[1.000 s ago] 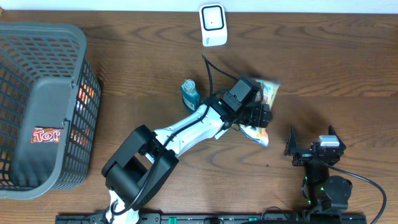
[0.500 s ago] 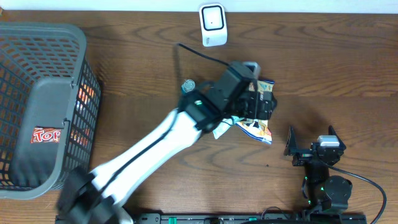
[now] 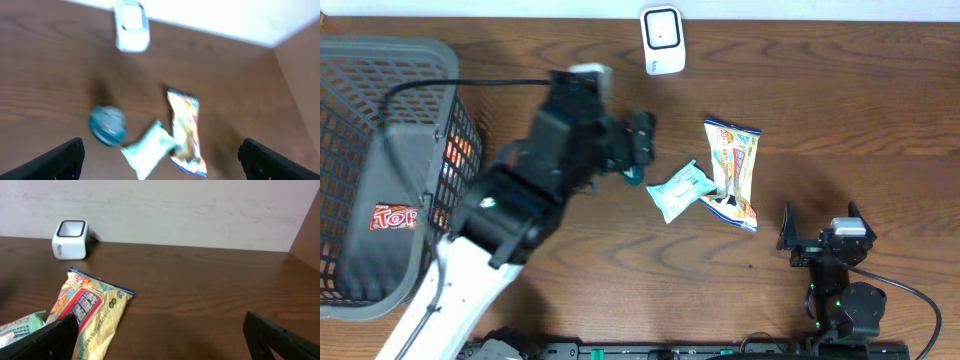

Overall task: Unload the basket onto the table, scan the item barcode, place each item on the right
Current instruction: 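Drop the yellow snack bag on the table and withdraw left gripper, then reach the left gripper into the basket and grasp the red Toppo stick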

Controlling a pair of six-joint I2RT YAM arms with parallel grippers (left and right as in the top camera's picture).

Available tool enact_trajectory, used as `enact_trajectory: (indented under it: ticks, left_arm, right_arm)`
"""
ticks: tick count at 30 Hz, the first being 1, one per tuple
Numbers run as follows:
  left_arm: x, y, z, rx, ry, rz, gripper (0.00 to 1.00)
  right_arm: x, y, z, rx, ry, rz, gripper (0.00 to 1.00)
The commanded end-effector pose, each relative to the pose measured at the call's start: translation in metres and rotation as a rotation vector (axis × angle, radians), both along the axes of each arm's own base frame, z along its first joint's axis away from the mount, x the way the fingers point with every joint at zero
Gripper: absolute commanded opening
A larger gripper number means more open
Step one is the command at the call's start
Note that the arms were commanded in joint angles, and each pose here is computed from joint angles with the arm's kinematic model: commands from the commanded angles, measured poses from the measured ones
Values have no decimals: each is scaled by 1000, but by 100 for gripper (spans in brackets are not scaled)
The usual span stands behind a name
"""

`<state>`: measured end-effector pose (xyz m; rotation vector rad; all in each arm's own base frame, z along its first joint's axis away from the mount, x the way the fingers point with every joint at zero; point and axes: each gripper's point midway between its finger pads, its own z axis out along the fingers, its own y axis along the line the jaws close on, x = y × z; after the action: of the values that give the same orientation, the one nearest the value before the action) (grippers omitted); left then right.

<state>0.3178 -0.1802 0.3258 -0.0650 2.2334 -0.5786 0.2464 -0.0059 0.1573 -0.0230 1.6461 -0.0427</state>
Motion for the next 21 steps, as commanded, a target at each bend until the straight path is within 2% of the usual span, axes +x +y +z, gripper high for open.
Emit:
enact_trajectory:
  ticks: [1,6,11,17,21]
  left_arm:
    - [3,40,41,6,-121,82,98]
    - [-1,96,86,87,-244,175,98]
    - [-7,194,93,203,-216,532,98]
    - [-29,300,45,113,22,990,98]
    - [-40,343,-10,36,254,1166,98]
  right_arm:
    - [0,2,-1,10,2,8,99]
    - [0,2,-1,9,1,8,99]
    - [0,2,-1,10,2,8,99]
    - [0,2,-1,10,2,8,99]
    - [0,2,-1,10,2,8,99]
